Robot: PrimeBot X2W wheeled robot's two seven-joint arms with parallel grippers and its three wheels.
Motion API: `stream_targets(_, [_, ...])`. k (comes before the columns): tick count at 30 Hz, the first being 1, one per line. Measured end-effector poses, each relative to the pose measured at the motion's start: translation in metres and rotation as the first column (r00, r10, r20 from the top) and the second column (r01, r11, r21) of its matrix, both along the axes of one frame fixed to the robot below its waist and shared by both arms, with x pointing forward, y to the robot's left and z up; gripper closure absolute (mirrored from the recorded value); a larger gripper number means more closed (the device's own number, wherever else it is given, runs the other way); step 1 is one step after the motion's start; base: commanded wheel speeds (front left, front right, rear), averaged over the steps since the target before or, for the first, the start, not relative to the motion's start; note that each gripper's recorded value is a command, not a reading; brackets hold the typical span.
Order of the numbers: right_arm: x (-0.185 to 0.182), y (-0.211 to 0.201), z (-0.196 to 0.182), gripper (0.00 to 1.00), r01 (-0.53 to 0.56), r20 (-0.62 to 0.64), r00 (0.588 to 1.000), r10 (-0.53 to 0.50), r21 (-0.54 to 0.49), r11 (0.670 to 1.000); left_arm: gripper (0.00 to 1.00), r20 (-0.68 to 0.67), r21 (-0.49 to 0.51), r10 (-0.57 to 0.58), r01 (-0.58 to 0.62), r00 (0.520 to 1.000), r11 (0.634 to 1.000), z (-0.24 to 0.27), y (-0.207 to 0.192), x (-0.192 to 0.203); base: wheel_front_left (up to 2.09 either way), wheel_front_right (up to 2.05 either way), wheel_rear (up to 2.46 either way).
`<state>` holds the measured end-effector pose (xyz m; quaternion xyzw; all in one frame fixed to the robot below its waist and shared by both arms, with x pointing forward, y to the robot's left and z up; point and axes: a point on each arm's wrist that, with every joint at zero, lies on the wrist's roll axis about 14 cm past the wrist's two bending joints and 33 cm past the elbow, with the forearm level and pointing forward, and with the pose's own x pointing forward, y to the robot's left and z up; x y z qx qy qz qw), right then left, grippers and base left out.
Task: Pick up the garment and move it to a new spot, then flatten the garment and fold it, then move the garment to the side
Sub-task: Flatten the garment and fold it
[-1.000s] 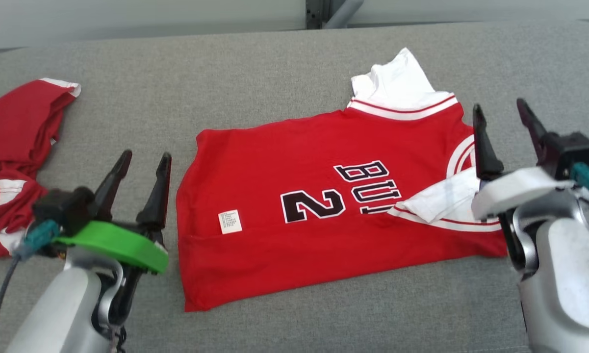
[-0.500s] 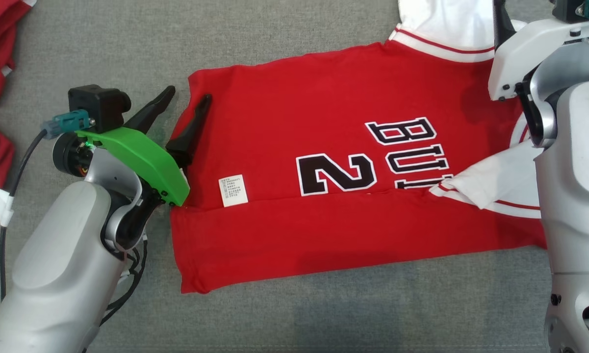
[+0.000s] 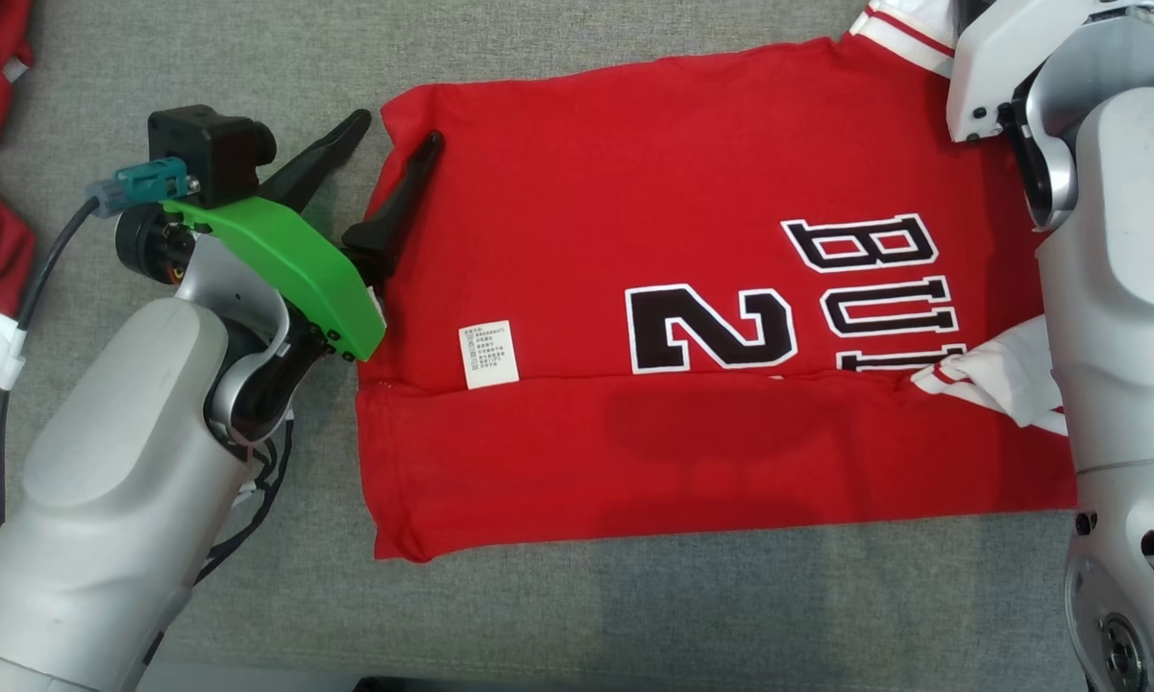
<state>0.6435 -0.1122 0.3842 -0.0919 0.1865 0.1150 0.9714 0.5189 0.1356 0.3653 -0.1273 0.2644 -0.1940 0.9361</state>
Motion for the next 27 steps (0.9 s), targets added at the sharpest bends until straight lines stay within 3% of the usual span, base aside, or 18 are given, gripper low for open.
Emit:
stream_targets(13, [0.019, -0.008, -0.004, 0.00, 0.021, 0.004, 1.000, -0.021, -0.032, 0.999, 0.00, -0.004, -0.004, -0.035, 0.035, 0.999, 0.999, -0.008, -0.006, 0.006, 0.00, 0.00, 0.00])
stream_targets(14, [0.019, -0.008, -0.005, 0.00, 0.024, 0.003, 1.000, -0.024, -0.032, 0.999, 0.03, -0.005, -0.008, -0.035, 0.035, 0.999, 0.999, -0.008, -0.006, 0.006, 0.00, 0.00, 0.00])
stream_targets(18, [0.021, -0.009, -0.009, 0.00, 0.032, -0.017, 0.999, -0.032, -0.030, 0.999, 0.50, -0.010, 0.001, -0.045, 0.045, 0.999, 0.999, -0.011, -0.005, 0.007, 0.00, 0.00, 0.00])
stream_targets(19, [0.020, -0.008, -0.011, 0.00, 0.033, -0.025, 0.999, -0.033, -0.026, 0.999, 0.53, -0.009, 0.004, -0.048, 0.048, 0.999, 0.999, -0.011, -0.004, 0.006, 0.00, 0.00, 0.00])
stream_targets(20, [0.020, -0.007, -0.012, 0.51, 0.036, -0.034, 0.999, -0.037, -0.018, 0.999, 0.57, -0.013, 0.006, -0.054, 0.054, 0.998, 0.999, -0.012, -0.005, 0.005, 0.00, 0.00, 0.00])
stream_targets(21, [0.019, -0.006, -0.014, 1.00, 0.040, -0.048, 0.998, -0.040, -0.007, 0.999, 0.69, -0.016, 0.007, -0.061, 0.061, 0.998, 0.998, -0.013, -0.007, 0.004, 0.00, 0.00, 0.00])
stream_targets(23, [0.019, -0.003, -0.013, 1.00, 0.045, -0.056, 0.997, -0.044, 0.019, 0.999, 1.00, -0.018, 0.010, -0.074, 0.074, 0.997, 0.997, -0.013, -0.009, 0.003, 0.00, 0.00, 0.00])
stream_targets(27, [0.019, -0.004, -0.007, 1.00, 0.049, -0.039, 0.998, -0.048, 0.035, 0.998, 1.00, -0.010, 0.014, -0.088, 0.088, 0.996, 0.996, -0.010, -0.011, 0.002, 0.00, 0.00, 0.00])
